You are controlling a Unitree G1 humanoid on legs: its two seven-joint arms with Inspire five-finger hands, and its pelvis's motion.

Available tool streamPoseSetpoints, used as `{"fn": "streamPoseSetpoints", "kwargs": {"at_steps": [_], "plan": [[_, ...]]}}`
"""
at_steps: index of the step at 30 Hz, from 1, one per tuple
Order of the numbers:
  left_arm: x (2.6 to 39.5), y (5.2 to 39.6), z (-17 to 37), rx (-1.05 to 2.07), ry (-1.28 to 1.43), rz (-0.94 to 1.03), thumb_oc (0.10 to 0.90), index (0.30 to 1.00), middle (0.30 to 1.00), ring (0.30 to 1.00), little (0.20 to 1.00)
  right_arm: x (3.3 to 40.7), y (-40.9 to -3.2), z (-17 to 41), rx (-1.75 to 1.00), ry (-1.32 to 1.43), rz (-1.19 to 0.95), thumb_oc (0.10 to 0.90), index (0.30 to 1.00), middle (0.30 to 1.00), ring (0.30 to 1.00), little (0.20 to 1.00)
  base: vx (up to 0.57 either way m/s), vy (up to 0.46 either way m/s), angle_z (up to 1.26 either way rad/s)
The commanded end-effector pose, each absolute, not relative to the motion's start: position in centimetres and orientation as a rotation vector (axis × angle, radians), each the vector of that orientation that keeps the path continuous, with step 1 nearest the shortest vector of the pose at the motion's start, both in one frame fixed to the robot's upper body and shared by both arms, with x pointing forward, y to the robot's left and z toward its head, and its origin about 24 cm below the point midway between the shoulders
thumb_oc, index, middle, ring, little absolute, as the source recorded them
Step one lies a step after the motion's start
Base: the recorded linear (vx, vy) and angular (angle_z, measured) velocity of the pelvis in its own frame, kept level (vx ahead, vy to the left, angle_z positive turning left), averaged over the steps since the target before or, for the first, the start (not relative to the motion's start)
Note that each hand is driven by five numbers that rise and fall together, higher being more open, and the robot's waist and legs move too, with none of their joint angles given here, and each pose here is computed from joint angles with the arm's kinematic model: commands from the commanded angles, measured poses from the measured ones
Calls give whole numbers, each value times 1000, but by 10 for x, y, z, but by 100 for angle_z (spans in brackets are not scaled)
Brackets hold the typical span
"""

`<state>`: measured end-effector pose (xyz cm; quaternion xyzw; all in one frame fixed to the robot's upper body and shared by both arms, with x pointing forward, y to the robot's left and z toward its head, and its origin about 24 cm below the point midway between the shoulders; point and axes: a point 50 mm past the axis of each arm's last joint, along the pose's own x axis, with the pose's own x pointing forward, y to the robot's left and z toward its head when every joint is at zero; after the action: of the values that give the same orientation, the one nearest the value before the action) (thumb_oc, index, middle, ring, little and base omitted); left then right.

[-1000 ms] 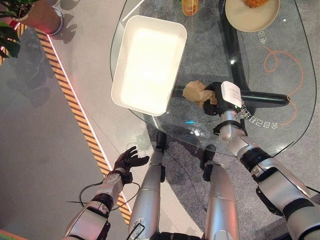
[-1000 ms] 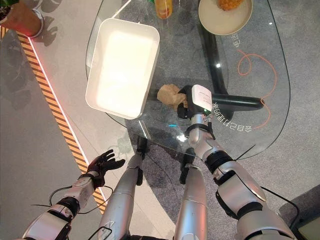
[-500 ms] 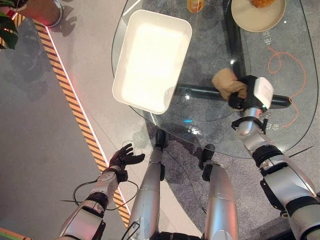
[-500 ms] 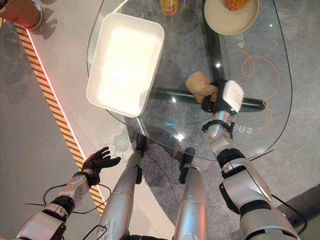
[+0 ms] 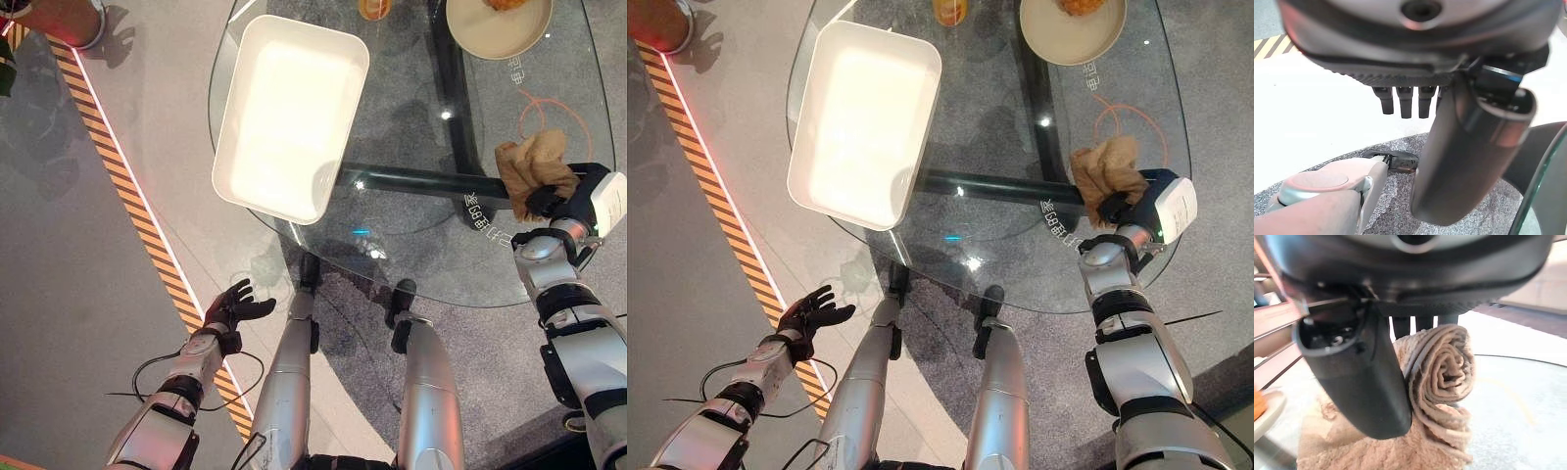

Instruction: Wipe the table with a cloth and put it in the basket.

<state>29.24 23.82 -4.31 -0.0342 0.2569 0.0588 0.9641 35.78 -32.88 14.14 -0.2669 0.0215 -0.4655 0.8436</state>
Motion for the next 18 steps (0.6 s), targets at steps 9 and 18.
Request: {"fn": "streamPoseSetpoints", "kwargs": {"at_steps": [9, 18], "plan": [[271, 272, -52, -94, 555, 231, 800, 900, 900, 900, 900, 312, -396, 159, -431, 22, -1328, 100, 300, 300, 300, 200, 0, 0, -2], [268, 277, -52, -93, 561, 236, 800, 900, 900, 900, 900, 304, -403, 158, -312, 10, -1414, 100, 300, 300, 300, 200, 0, 0, 0]]}}
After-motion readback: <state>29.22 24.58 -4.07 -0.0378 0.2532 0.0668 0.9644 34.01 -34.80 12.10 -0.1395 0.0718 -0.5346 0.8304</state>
